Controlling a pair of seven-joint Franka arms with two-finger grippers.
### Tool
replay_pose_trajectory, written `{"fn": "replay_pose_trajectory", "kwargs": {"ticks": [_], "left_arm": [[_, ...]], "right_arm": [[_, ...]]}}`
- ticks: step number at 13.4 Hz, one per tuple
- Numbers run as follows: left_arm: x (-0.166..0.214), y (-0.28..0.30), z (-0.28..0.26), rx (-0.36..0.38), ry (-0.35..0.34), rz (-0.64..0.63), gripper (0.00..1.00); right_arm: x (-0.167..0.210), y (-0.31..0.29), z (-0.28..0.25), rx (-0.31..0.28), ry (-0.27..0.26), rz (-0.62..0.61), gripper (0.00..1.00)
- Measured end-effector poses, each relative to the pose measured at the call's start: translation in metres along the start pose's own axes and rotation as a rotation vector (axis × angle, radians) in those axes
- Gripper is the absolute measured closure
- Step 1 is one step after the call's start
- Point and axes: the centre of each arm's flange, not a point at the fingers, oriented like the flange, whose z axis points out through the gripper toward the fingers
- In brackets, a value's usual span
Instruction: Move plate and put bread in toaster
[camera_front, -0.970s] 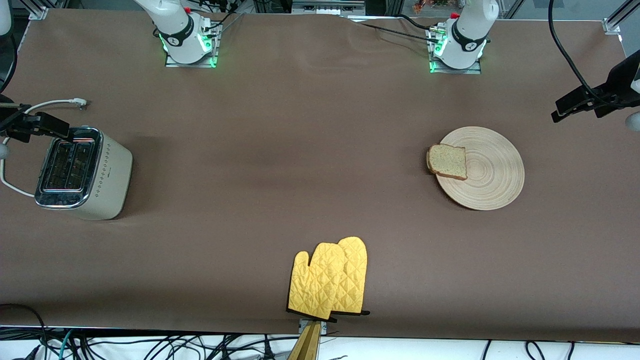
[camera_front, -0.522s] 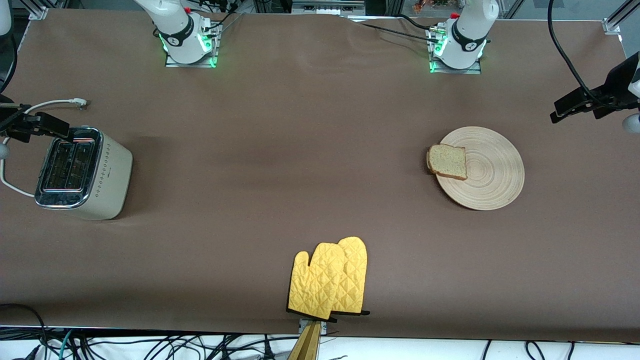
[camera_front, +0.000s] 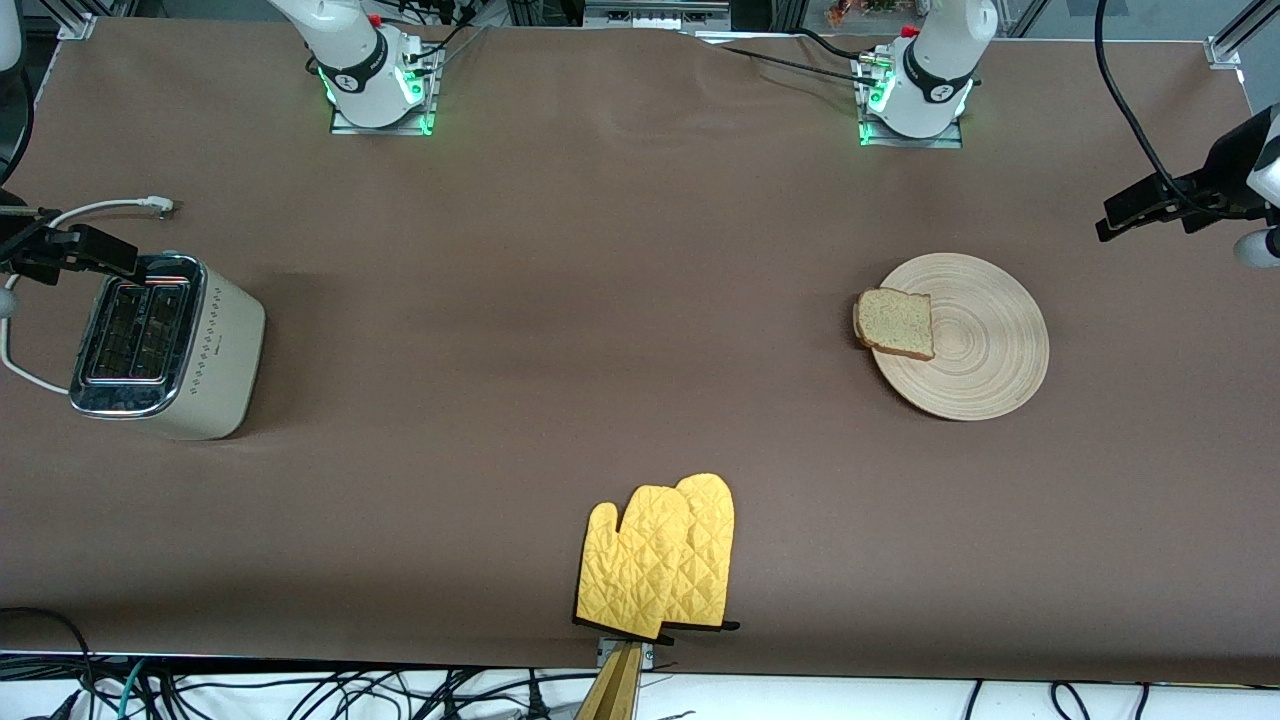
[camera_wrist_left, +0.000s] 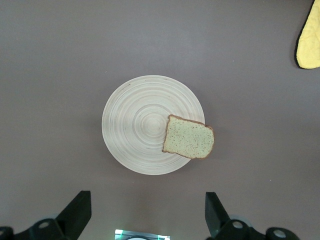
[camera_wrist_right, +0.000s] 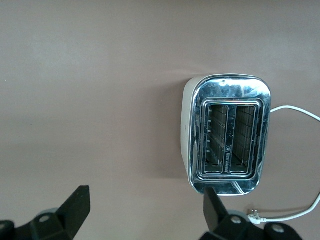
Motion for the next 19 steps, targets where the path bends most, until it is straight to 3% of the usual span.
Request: {"fn": "replay_pose_trajectory", "kwargs": {"ticks": [6,9,13,16,19], "left_arm": [[0.022,-0.126,0.043,-0.110,-0.051,0.043,0.00],[0.033,-0.212,0.113,-0.270,-0.082,0.130,0.00],[0.049,-0.294,0.244,-0.509,-0.147,0.183,0.00],[0.050,-0.315,0.342,-0.699,-0.185,0.187,0.00],[0.040,-0.294,0.398,-0.838,-0.225,0.166,0.00]], "right_arm": [[0.000,0.005,0.000,0.000,-0.001,0.009,0.00],[0.000,0.007,0.000,0.001,-0.001,0.012,0.00],[0.000,0.007,0.000,0.001,-0.001,0.011,0.00],[0.000,0.006,0.000,0.001,-0.001,0.011,0.00],[0.000,0.006,0.000,0.001,0.000,0.010,0.00]]}}
